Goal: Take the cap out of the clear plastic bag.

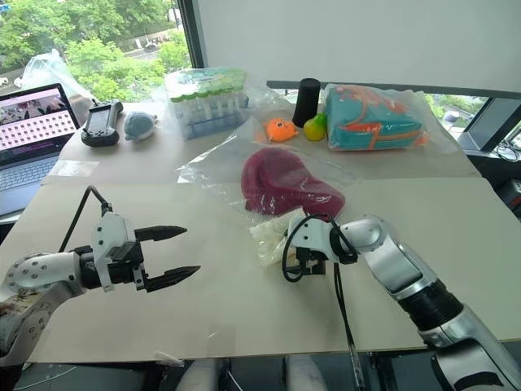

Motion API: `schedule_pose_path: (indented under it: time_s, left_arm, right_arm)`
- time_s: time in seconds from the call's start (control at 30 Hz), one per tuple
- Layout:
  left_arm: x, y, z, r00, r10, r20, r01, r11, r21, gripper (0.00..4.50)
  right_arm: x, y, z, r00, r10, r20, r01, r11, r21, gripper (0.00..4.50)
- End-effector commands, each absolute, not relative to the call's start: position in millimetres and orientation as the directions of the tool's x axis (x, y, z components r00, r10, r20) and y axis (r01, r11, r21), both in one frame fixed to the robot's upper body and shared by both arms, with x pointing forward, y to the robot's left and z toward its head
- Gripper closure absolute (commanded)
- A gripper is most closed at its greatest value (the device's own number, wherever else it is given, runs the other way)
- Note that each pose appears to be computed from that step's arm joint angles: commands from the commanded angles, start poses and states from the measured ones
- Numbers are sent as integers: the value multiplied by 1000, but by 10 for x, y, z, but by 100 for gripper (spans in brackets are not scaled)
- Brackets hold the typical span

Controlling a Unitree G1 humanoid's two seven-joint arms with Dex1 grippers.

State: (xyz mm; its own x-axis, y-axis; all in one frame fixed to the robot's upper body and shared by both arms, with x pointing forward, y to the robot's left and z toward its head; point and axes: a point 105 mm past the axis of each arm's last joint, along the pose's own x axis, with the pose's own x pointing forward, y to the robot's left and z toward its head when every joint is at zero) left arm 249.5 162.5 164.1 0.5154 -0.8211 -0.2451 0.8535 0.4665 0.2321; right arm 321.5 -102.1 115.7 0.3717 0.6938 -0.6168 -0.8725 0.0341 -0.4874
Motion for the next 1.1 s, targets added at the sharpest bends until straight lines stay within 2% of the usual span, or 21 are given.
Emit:
schedule_pose_path:
  time_s: [0.03, 0.07, 0.1, 0.4, 0.63, 0.83, 0.93, 1.1]
  left_arm:
    - [2451, 1590, 1732, 517, -824, -231, 848, 457, 268, 0]
    - [2445, 1589, 1728, 518, -824, -232, 848, 458, 266, 0]
    - [2440, 1586, 1723, 519, -823, -232, 848, 459, 265, 0]
    - [2436, 1583, 1684, 524, -817, -243, 846, 465, 262, 0]
    - [2438, 1572, 1656, 517, -817, -256, 850, 456, 264, 0]
    - [2446, 1579, 1641, 516, -815, -264, 851, 453, 265, 0]
    - [2447, 1577, 1636, 514, -816, -266, 852, 451, 265, 0]
    - [2446, 1576, 1625, 511, -816, -270, 854, 448, 265, 0]
  right_arm:
    - [3285, -1021, 1263, 403, 699, -591, -841, 27, -541, 3]
    - [3273, -1013, 1257, 395, 703, -591, -843, 22, -537, 55]
    - [3255, -1002, 1251, 385, 709, -591, -846, 16, -532, 73]
    - [3176, -939, 1255, 350, 727, -591, -862, 3, -507, 374]
    - [3178, -945, 1298, 363, 732, -576, -860, 27, -509, 374]
    - [3191, -875, 1696, 374, 814, -445, -879, 158, -450, 374]
    - [3165, -828, 1851, 362, 843, -398, -888, 183, -421, 374]
    - [3146, -799, 1910, 362, 855, -371, -892, 202, -404, 374]
